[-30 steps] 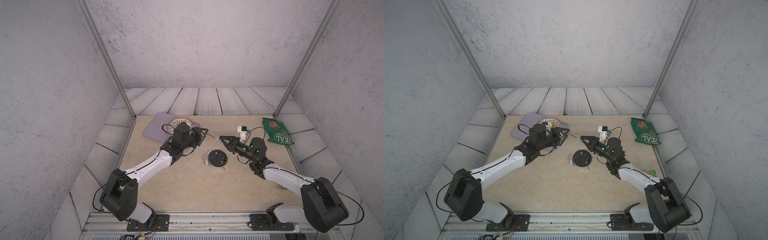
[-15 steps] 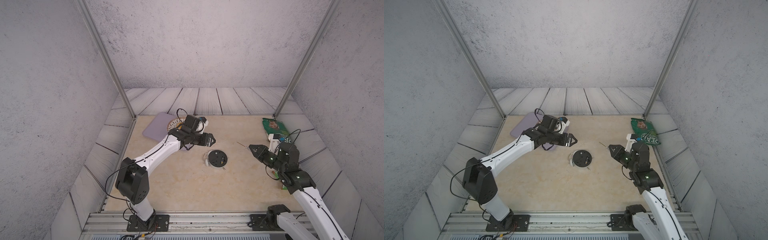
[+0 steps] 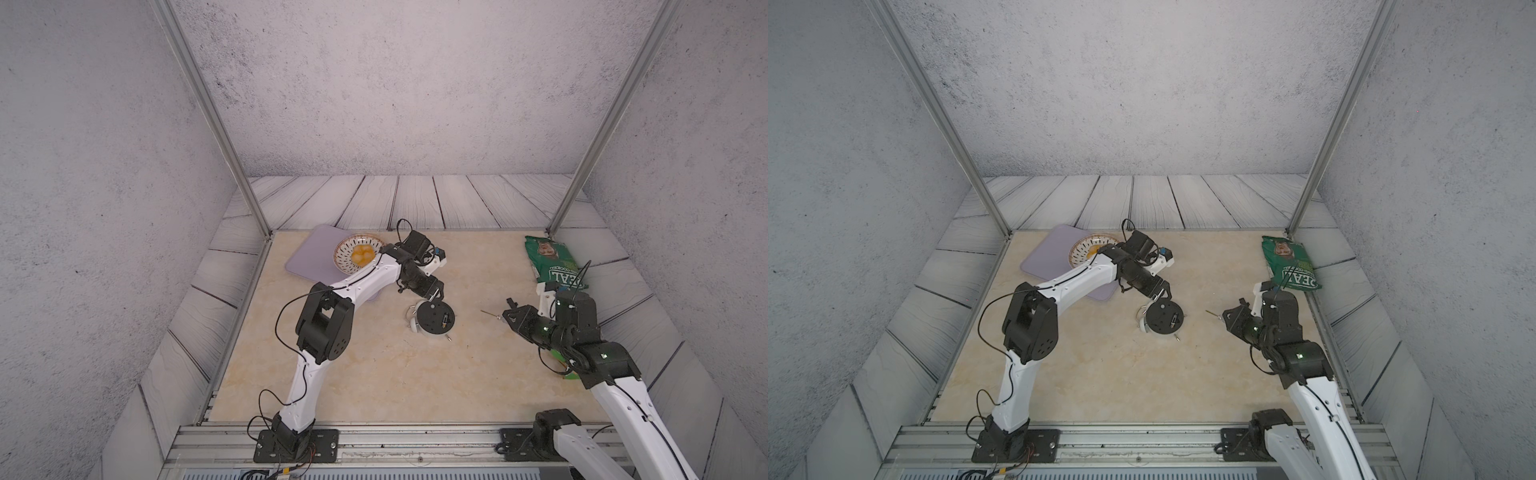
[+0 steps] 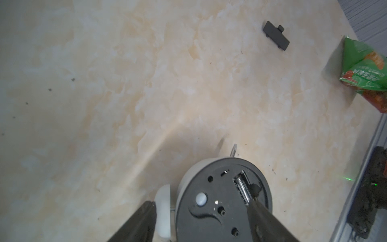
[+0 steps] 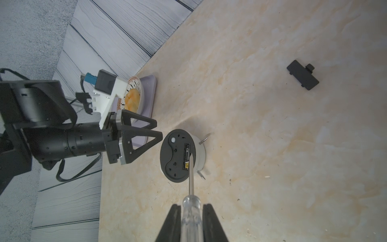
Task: Remove the battery from the alarm
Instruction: Move the alarm to the center of the board, then release the battery from the alarm.
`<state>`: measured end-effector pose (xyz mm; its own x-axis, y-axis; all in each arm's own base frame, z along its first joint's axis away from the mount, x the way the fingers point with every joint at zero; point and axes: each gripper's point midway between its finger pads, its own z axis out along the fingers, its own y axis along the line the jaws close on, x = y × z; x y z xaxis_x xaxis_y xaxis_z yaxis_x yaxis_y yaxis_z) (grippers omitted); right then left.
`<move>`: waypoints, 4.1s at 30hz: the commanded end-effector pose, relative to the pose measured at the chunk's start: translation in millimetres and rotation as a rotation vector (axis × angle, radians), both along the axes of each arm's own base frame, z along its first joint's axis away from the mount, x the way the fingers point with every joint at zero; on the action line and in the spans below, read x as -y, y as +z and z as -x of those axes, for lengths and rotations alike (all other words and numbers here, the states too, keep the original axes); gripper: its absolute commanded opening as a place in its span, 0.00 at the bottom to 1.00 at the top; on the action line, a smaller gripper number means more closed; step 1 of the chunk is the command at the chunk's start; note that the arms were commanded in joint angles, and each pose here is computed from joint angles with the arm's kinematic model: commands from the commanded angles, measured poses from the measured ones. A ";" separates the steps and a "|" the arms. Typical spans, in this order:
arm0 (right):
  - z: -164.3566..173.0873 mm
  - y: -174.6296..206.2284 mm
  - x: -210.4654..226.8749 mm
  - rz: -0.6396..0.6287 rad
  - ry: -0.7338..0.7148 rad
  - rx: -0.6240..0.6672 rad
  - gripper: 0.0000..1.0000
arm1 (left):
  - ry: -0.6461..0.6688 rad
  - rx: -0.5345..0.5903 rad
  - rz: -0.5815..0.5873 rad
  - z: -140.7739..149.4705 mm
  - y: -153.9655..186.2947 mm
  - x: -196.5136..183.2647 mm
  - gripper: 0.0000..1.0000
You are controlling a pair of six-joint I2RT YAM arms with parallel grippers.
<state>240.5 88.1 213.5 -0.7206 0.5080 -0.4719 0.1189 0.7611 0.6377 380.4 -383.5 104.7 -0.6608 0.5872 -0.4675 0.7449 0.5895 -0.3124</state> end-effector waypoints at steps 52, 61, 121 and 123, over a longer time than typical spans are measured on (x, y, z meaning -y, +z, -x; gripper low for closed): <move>-30.3 -37.0 -136.0 0.525 0.569 -0.344 0.00 | 0.337 -0.400 0.059 91.6 5.1 -111.6 0.65; -43.2 -55.3 -150.0 0.526 0.528 -0.354 0.00 | 0.339 -0.420 0.072 72.0 -8.4 -108.8 0.53; -66.9 -86.8 -173.1 -0.675 0.566 0.146 0.00 | 0.388 -0.399 -0.087 90.1 -45.5 -118.3 0.20; -65.1 -81.4 -174.1 -0.683 0.581 0.151 0.00 | 0.393 -0.382 -0.084 84.8 -41.9 -118.0 0.21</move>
